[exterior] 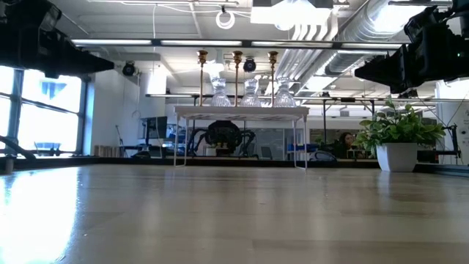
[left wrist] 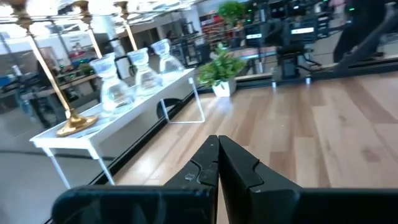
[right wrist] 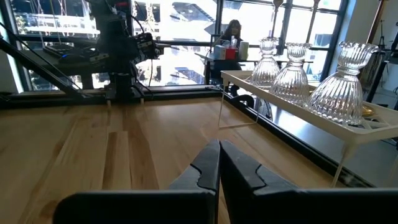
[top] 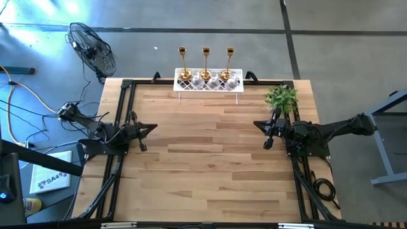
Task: Pick & Place candle stick holders
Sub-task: Return to Home Position
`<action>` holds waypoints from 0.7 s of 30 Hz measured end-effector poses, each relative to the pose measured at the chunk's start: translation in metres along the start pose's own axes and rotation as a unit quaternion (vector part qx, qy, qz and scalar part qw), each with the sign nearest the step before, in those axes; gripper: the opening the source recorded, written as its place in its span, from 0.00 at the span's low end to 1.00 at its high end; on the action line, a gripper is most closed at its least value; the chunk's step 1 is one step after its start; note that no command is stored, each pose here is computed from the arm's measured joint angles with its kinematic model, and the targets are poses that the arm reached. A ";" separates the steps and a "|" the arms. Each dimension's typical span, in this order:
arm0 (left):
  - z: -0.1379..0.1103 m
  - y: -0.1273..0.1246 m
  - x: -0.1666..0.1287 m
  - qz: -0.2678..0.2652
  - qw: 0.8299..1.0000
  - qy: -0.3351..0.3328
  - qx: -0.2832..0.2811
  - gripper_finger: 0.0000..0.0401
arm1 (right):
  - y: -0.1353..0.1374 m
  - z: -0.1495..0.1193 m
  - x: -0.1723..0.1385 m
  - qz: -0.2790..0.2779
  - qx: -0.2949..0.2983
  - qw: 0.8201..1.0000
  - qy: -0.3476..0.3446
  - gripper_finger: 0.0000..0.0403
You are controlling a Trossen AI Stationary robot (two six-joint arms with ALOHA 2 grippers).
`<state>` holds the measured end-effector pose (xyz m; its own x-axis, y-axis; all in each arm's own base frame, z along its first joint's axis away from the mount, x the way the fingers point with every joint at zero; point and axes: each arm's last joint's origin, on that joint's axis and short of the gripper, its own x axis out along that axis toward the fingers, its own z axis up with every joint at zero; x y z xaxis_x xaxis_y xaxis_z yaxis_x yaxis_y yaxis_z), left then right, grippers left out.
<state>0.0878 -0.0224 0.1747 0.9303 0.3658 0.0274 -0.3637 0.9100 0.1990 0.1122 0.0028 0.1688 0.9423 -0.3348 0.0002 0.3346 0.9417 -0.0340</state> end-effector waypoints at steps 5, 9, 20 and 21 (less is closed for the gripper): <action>0.000 0.000 0.000 0.005 1.000 0.001 -0.001 0.00 | 0.000 0.000 0.000 0.000 0.000 1.000 0.000 0.02; 0.001 0.000 0.000 -0.003 1.000 -0.001 -0.001 0.00 | 0.000 0.000 0.000 0.000 0.000 1.000 0.000 0.02; 0.001 0.000 0.000 -0.012 1.000 -0.004 -0.002 0.00 | 0.000 0.000 0.000 0.000 0.000 1.000 0.000 0.01; 0.001 0.000 0.000 -0.012 1.000 -0.004 -0.002 0.00 | 0.000 0.000 0.000 0.000 0.000 1.000 0.000 0.01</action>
<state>0.0879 -0.0230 0.1756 0.9391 0.3423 0.0303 -0.3414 0.9194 0.1954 0.1122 0.0028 0.1686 0.9424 -0.3345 -0.0002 0.3343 0.9419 -0.0342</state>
